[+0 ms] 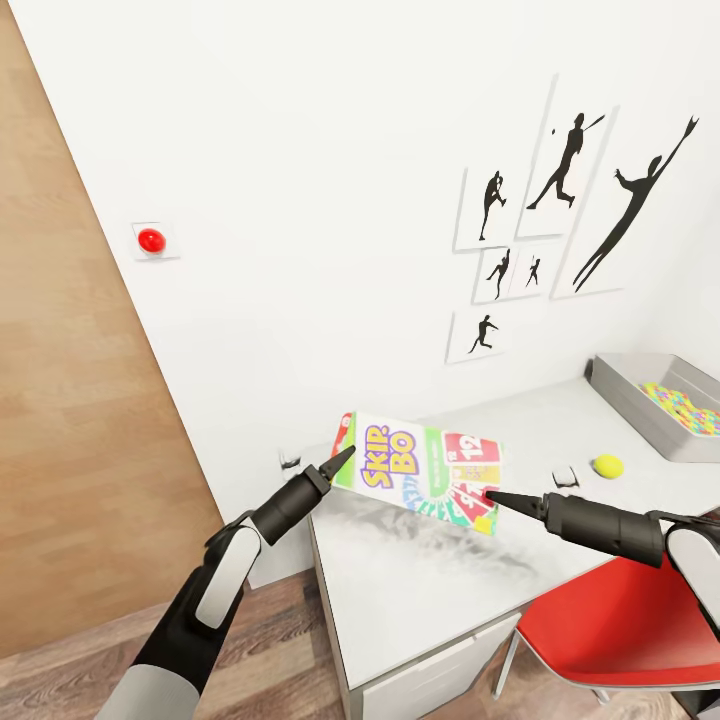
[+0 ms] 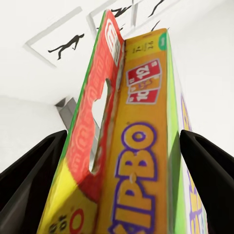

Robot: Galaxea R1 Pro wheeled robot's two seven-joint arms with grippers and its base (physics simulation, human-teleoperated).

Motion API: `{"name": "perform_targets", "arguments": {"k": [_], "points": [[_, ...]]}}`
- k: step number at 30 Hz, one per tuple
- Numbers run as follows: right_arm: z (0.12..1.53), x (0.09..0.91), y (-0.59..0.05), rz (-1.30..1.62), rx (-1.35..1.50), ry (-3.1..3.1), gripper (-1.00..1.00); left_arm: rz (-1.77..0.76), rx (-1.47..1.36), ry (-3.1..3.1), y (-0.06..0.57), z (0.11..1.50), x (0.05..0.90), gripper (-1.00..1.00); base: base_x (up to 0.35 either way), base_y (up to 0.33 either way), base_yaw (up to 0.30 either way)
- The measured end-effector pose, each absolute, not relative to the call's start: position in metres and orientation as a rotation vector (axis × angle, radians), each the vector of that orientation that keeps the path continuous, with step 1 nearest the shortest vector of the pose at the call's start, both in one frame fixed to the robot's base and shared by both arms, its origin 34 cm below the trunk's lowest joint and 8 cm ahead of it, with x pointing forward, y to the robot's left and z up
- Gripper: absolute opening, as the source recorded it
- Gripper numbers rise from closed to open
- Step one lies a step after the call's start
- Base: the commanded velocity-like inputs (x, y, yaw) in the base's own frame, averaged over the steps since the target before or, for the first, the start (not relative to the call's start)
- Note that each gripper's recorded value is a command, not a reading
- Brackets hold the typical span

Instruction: Put all the toys in the child's room - the three board games (two on the bed and one on the table), the two jigsaw puzzles on the table, and the tennis ball on the table - inside the toy box on the table in the child's room.

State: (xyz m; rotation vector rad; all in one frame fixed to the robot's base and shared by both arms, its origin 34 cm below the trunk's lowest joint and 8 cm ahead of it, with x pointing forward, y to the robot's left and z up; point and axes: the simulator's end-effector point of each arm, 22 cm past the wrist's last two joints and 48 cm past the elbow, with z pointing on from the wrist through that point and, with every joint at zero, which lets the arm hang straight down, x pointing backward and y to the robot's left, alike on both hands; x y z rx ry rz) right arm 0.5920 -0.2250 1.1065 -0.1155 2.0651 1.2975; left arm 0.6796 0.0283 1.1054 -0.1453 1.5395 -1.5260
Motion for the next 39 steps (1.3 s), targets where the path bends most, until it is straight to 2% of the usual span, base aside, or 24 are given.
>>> {"name": "perform_targets", "arguments": {"k": [31,32,39], "points": [[1.106,0.592,-0.225,1.297,-0.113,2.067,1.00,-1.570,-0.086,1.560,-0.003,1.107,0.666,-1.00,0.000,0.000,0.000],[1.106,0.592,-0.225,1.297,-0.113,2.067,-1.00,-1.571,-0.086,1.560,-0.003,1.107,0.666,-1.00,0.000,0.000,0.000],[1.107,0.592,-0.226,1.298,-0.110,2.063,-1.00,-1.570,-0.085,1.560,-0.004,1.107,0.666,-1.00,0.000,0.000,0.000]]}}
